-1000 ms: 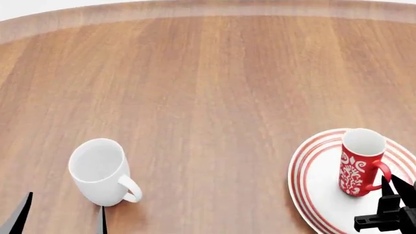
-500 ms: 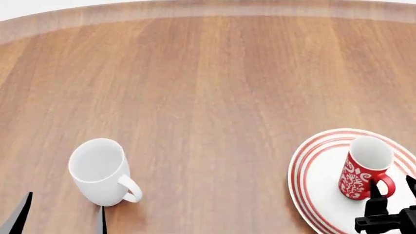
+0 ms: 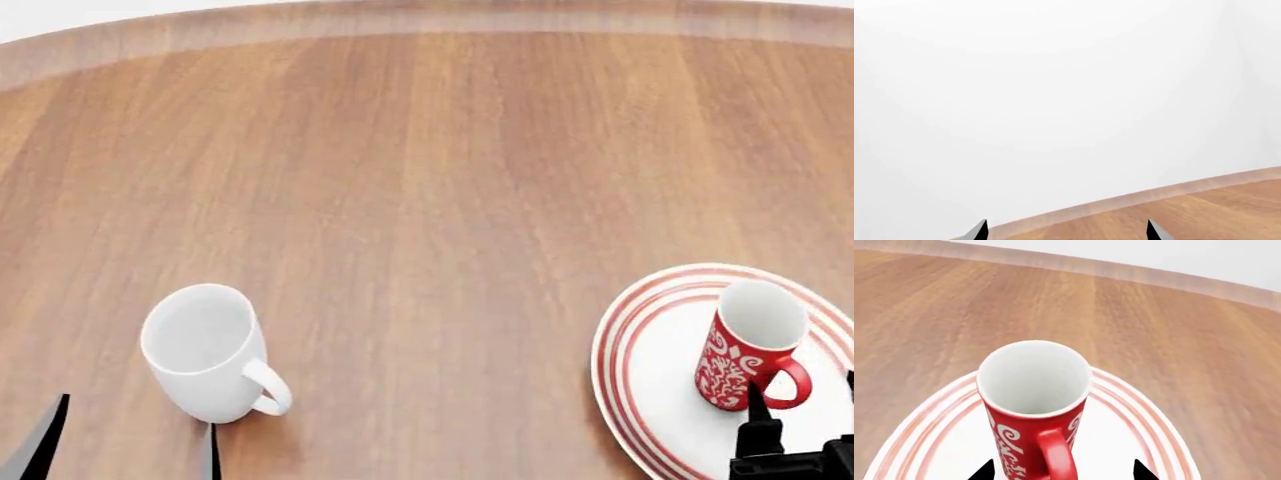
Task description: Pick up the red mug and put it on the plate
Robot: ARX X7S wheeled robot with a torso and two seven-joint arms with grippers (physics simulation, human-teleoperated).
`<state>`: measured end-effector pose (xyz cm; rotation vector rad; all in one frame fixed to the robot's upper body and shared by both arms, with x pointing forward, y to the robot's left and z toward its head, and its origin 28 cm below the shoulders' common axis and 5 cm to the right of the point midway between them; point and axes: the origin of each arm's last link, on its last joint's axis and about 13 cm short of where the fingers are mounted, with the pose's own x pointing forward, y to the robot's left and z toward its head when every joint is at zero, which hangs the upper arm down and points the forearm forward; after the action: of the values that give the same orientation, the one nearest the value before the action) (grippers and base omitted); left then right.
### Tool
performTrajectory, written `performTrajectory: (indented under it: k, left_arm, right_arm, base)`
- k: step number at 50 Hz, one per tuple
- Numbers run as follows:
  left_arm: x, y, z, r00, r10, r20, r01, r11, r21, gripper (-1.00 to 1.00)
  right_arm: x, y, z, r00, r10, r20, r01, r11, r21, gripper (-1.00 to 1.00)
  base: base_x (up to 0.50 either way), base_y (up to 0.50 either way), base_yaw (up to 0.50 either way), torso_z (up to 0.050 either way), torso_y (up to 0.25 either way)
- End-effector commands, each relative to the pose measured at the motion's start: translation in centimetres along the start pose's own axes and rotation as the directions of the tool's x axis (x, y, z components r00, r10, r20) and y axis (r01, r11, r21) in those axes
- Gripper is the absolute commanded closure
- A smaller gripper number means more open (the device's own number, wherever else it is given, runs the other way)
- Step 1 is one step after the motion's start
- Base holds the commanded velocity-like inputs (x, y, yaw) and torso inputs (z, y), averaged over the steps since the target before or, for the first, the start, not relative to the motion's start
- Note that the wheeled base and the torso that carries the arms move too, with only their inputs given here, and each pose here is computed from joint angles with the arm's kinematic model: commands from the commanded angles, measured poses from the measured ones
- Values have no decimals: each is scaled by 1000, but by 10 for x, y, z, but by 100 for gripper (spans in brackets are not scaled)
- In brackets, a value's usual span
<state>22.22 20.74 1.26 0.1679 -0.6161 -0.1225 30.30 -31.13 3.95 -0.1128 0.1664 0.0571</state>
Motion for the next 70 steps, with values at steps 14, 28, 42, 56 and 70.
performTrajectory:
  k: [14, 28, 42, 56, 70]
  left_arm:
    - [0, 0, 0, 1000, 6, -2, -6, 1000, 0, -100]
    - [0, 0, 0, 1000, 5, -1, -5, 1000, -3, -100]
    - [0, 0, 0, 1000, 6, -1, -6, 1000, -3, -100]
    - [0, 0, 0, 1000, 6, -2, -6, 1000, -4, -100]
    - [0, 0, 0, 1000, 7, 0, -7, 1000, -5, -100]
  right_arm:
    - [8, -4, 21, 993, 64, 100, -57, 996, -71, -100]
    - [8, -8, 33, 980, 78, 185, -62, 994, -90, -100]
    - [-14, 5, 55, 954, 116, 276, -88, 990, -113, -100]
    - [-34, 17, 69, 929, 164, 332, -123, 982, -143, -100]
    - [-54, 30, 79, 902, 207, 378, -148, 972, -181, -100]
  base:
    - [0, 0, 0, 0, 0]
    - [0, 0, 0, 0, 0]
    - [0, 0, 0, 0, 0]
    - [0, 0, 0, 0, 0]
    - [0, 0, 0, 0, 0]
